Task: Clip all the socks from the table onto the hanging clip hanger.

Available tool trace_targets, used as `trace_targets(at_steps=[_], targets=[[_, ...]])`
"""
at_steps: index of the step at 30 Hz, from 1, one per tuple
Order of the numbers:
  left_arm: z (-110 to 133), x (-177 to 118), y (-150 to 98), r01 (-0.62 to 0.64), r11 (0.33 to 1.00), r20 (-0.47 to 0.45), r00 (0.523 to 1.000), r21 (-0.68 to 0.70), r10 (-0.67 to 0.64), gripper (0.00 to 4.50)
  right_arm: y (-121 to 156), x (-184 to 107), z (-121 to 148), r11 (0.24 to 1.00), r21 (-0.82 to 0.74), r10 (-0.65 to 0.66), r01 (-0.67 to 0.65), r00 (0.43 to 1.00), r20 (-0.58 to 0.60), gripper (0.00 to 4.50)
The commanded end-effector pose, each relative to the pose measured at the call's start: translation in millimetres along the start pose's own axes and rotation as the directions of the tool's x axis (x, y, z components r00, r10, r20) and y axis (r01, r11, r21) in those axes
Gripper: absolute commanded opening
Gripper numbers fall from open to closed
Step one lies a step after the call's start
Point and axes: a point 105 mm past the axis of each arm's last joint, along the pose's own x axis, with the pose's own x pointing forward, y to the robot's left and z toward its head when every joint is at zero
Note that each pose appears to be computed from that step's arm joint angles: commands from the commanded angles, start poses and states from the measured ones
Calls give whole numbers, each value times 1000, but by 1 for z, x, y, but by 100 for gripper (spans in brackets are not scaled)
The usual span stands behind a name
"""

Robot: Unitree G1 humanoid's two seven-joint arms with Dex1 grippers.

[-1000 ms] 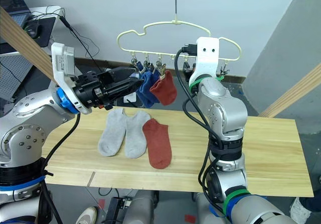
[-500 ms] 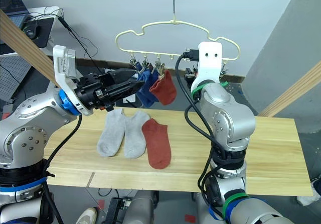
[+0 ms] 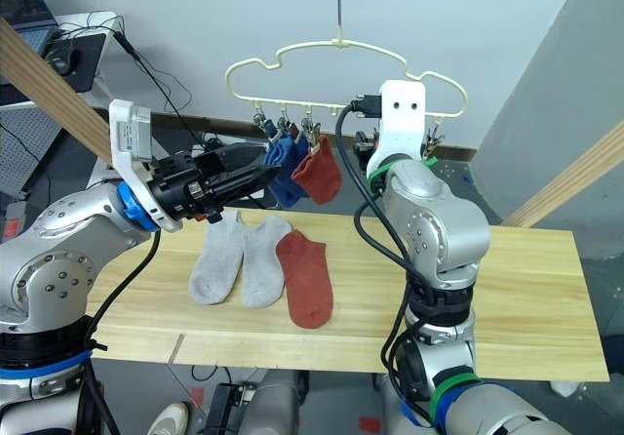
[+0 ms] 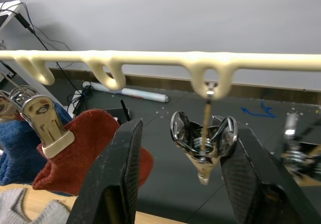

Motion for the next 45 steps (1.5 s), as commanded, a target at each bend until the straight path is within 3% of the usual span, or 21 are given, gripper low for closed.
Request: trace_targets(at_steps=[1,12,21,29,45], targets=[[11,-5,-3,1,998,29,1000,58,-3,255,8,-3,19,1000,-2,25,-25,996,80,227],[9,-8,-1,-11,998,27,1000,62,10,255,6,2,22,1000,-22,17,-15,996,93,227],[7,-9,0,-15,998,14,1000,62,14,255,-1,3,21,999,-33,-29,32,995,92,4],[-17,-2,5,-85,996,-134,987,12,86,255,-4,2,24,999,-26,-44,47,994,99,2],[-63,9,-4,-63,992,-259,962,112,91,255,-5,1,25,978,209,-22,9,998,61,2]])
